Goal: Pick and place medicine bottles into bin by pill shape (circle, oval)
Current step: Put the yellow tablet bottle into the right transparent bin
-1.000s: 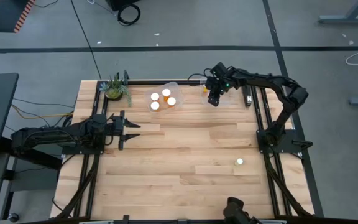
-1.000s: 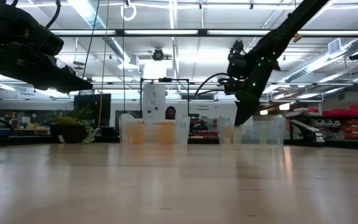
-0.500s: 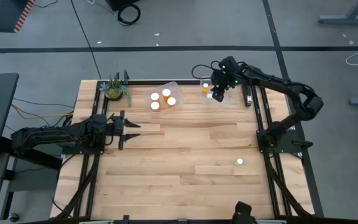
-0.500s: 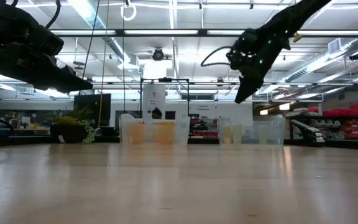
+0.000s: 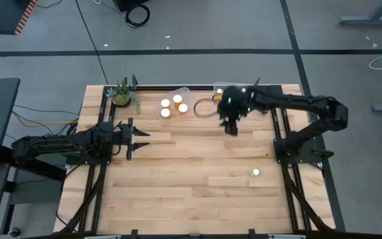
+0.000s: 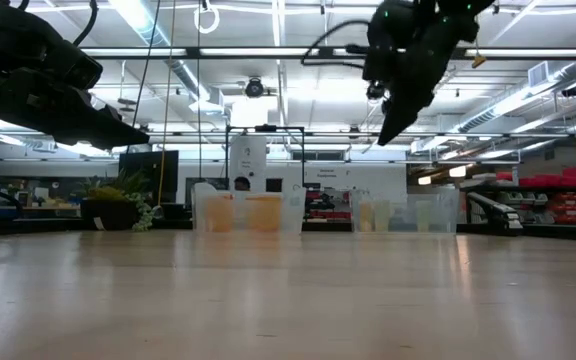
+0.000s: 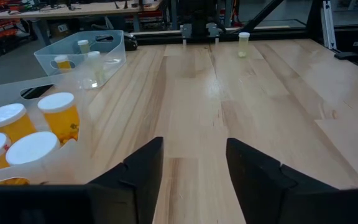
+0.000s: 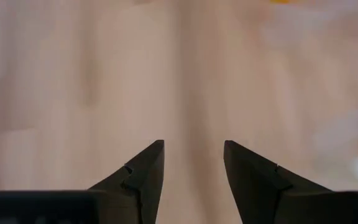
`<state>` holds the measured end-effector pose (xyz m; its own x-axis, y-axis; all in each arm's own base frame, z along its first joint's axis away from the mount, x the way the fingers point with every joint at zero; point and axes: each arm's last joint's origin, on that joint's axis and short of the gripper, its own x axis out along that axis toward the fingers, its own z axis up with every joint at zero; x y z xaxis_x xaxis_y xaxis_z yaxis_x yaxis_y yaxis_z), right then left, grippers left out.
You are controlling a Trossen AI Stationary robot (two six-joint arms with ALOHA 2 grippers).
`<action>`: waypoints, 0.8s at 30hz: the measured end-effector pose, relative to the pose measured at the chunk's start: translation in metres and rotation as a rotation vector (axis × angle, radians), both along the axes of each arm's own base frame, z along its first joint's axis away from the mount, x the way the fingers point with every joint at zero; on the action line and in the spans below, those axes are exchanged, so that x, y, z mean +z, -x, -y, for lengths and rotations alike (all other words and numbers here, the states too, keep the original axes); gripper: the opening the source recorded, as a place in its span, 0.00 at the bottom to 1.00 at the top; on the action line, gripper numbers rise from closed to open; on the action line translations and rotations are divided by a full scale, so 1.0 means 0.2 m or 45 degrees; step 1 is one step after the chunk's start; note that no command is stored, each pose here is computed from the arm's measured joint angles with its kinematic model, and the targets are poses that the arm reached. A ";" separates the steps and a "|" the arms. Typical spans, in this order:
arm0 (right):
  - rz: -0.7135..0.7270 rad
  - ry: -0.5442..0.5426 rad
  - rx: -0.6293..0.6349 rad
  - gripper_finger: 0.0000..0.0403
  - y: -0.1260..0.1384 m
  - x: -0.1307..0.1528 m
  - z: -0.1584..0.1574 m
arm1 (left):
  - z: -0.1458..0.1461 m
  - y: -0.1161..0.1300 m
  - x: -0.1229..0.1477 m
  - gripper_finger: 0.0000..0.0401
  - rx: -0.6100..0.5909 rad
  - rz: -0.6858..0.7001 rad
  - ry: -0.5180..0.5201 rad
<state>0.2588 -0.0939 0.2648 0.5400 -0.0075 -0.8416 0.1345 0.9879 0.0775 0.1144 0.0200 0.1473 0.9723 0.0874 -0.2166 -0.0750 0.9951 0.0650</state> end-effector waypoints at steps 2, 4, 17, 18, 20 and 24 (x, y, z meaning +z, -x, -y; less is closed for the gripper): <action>-0.011 -0.026 0.078 0.43 -0.03 0.00 -0.12 | 0.00 0.00 0.00 0.47 0.000 0.000 0.000; -0.019 -0.032 0.151 0.43 -0.06 0.00 -0.24 | 0.00 0.00 0.00 0.47 0.000 0.000 0.000; -0.293 0.012 0.163 0.48 0.03 -0.05 -0.74 | 0.00 0.00 0.00 0.47 0.000 0.000 0.000; -0.304 0.004 0.156 0.50 0.04 -0.06 -0.76 | 0.00 0.00 0.00 0.47 0.000 0.000 0.000; -0.341 -0.017 0.151 0.52 0.07 -0.09 -0.82 | 0.00 0.00 0.00 0.47 0.000 0.000 0.000; -0.424 -0.038 0.118 0.57 0.14 -0.17 -0.90 | 0.00 0.00 0.00 0.45 0.000 0.000 0.000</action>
